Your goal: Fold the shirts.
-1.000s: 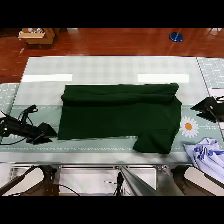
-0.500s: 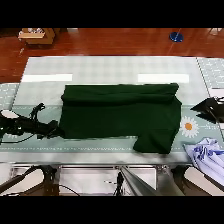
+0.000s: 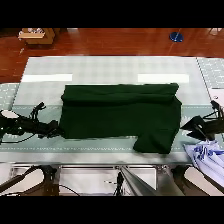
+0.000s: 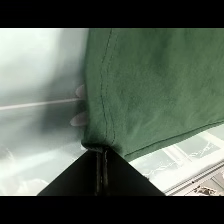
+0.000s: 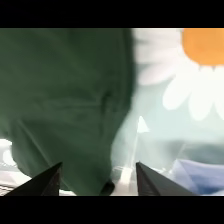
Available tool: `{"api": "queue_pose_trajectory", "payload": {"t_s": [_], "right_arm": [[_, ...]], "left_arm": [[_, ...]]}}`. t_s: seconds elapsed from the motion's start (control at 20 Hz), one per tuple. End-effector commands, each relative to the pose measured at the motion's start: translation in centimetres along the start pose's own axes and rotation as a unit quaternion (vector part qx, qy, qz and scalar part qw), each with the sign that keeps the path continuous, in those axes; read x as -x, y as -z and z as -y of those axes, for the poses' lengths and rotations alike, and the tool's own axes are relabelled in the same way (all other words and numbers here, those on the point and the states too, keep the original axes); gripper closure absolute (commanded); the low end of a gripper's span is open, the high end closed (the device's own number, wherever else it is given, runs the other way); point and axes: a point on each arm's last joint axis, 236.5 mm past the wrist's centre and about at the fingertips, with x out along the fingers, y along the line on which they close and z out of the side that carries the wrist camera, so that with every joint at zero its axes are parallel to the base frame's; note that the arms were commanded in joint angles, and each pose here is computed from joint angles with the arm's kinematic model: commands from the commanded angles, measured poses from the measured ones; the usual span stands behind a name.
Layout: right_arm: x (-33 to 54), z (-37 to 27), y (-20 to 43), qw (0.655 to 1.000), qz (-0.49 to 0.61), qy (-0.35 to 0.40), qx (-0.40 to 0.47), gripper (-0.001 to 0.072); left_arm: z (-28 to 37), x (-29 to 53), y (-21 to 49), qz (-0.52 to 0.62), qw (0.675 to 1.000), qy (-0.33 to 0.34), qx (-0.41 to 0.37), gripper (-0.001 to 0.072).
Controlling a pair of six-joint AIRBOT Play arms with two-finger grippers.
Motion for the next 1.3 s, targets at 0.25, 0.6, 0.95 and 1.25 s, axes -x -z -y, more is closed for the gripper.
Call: {"api": "queue_pose_trajectory", "payload": {"t_s": [0.25,0.6,0.95,1.25], "right_arm": [[-3.3,1.6,0.9,1.000,0.004,0.005,-0.030,0.0167],[-7.8,0.1,0.3,0.999,0.037,0.000,-0.023,0.0433],[0.2,-6.9,-4.9,0.988,0.130,-0.038,0.072,0.0678],[9.5,-12.4,-8.9,0.953,0.268,-0.052,0.132,0.0678]], "left_arm": [[-0.2,0.0,-0.1,0.002,1.000,-0.002,-0.001,0.0676],[-0.3,0.0,-0.5,0.010,1.000,-0.006,-0.001,0.0676],[2.8,1.9,-0.8,0.016,0.999,0.035,-0.036,0.0677],[12.9,10.6,-6.3,0.172,0.969,0.141,-0.108,0.0677]]}}
